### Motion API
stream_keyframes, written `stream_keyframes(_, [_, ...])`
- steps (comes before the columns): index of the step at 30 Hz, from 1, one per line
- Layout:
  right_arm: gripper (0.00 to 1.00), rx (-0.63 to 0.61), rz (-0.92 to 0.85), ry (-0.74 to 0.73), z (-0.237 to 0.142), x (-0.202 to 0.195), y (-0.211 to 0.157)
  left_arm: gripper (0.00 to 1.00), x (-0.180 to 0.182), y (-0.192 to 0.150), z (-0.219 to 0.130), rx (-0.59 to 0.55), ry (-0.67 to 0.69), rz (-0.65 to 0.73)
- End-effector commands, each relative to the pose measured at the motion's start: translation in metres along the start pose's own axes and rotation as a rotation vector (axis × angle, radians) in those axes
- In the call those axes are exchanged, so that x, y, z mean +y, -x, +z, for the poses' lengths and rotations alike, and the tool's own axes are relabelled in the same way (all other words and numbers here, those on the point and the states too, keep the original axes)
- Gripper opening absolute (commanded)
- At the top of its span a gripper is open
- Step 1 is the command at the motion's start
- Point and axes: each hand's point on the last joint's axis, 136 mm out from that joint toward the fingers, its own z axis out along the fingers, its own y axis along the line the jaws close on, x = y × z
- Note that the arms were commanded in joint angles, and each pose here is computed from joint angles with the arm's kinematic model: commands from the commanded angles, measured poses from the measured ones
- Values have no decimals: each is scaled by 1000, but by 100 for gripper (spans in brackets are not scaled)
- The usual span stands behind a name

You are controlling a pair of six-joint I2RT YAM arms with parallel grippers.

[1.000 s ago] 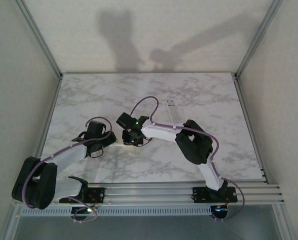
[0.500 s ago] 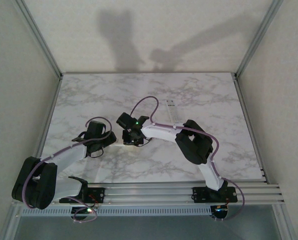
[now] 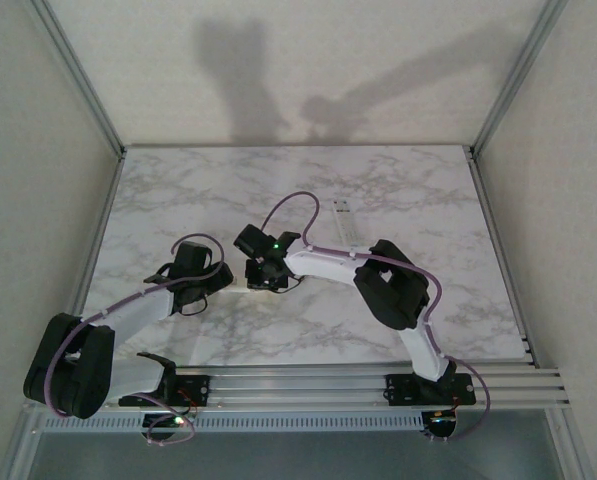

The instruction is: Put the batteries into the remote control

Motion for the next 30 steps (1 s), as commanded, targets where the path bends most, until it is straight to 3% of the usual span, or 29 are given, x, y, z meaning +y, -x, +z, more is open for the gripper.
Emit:
stream_keyframes(1, [25, -30, -5, 17, -13, 4, 4, 74, 4, 6, -1, -26, 17, 3])
stream_keyframes(6, [18, -16, 5, 7, -7, 0, 2, 74, 4, 6, 0, -24, 17, 2])
stream_keyframes(30, [12, 30, 19, -52, 27, -12, -6, 73, 3, 7, 0, -27, 16, 2])
